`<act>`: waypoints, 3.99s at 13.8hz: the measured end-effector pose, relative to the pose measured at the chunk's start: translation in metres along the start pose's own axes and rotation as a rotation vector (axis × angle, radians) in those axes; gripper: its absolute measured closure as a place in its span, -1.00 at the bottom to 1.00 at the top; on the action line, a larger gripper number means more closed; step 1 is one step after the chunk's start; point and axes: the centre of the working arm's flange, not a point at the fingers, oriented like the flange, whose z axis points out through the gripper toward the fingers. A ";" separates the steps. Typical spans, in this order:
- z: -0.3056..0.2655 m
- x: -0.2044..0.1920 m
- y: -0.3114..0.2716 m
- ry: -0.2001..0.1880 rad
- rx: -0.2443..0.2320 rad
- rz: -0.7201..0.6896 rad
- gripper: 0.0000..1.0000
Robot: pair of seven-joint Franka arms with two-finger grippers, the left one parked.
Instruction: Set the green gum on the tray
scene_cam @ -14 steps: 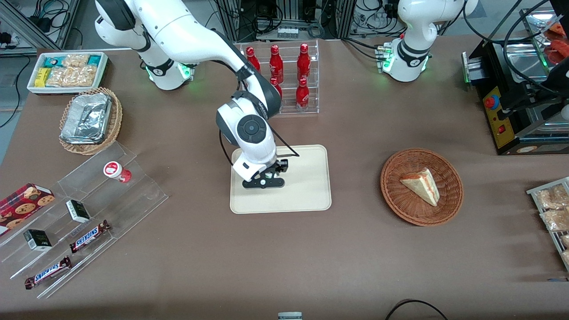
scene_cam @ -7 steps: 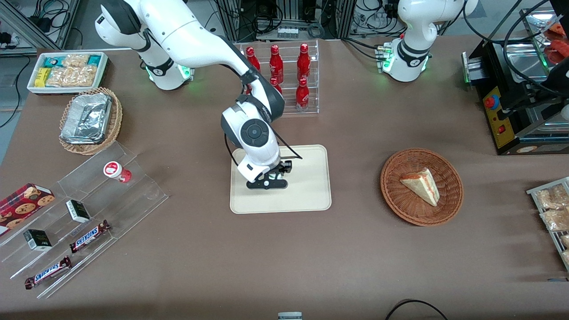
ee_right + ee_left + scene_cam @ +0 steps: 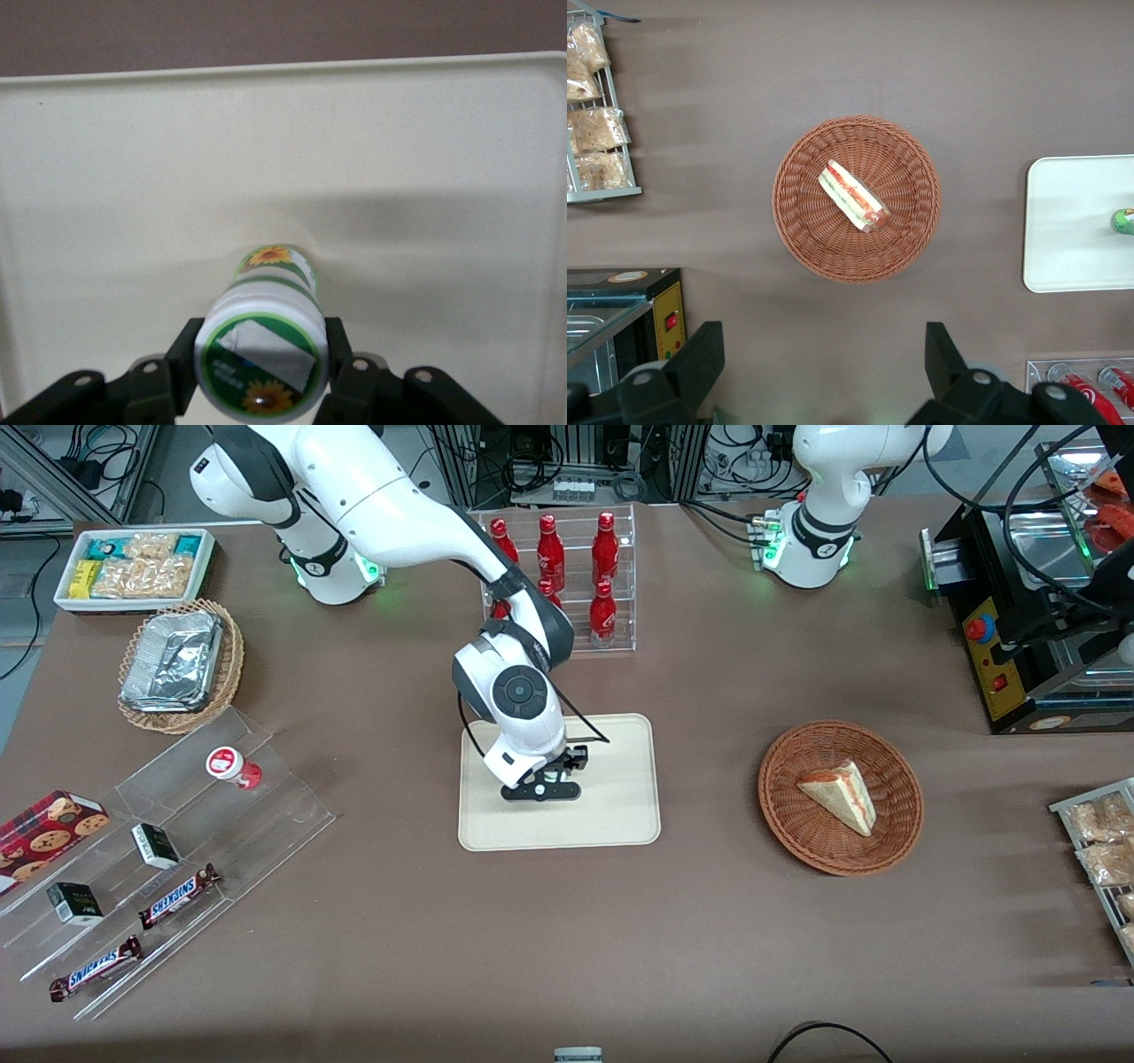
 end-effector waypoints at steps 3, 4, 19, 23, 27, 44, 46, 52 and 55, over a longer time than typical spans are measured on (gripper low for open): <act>0.005 0.000 0.001 -0.004 -0.005 0.000 -0.18; 0.007 0.000 0.001 -0.005 -0.006 0.000 -0.19; 0.004 -0.006 -0.012 0.020 0.003 -0.045 -0.98; 0.003 -0.005 -0.011 0.035 -0.016 -0.064 -0.99; 0.002 -0.001 -0.007 0.039 -0.020 -0.098 -0.99; -0.140 0.027 0.070 -0.079 -0.049 -0.186 -0.99; -0.154 0.031 0.086 -0.096 -0.049 -0.197 -0.98; -0.198 0.053 0.146 -0.109 -0.029 -0.186 -0.99; -0.218 0.063 0.184 -0.099 -0.007 -0.171 -0.98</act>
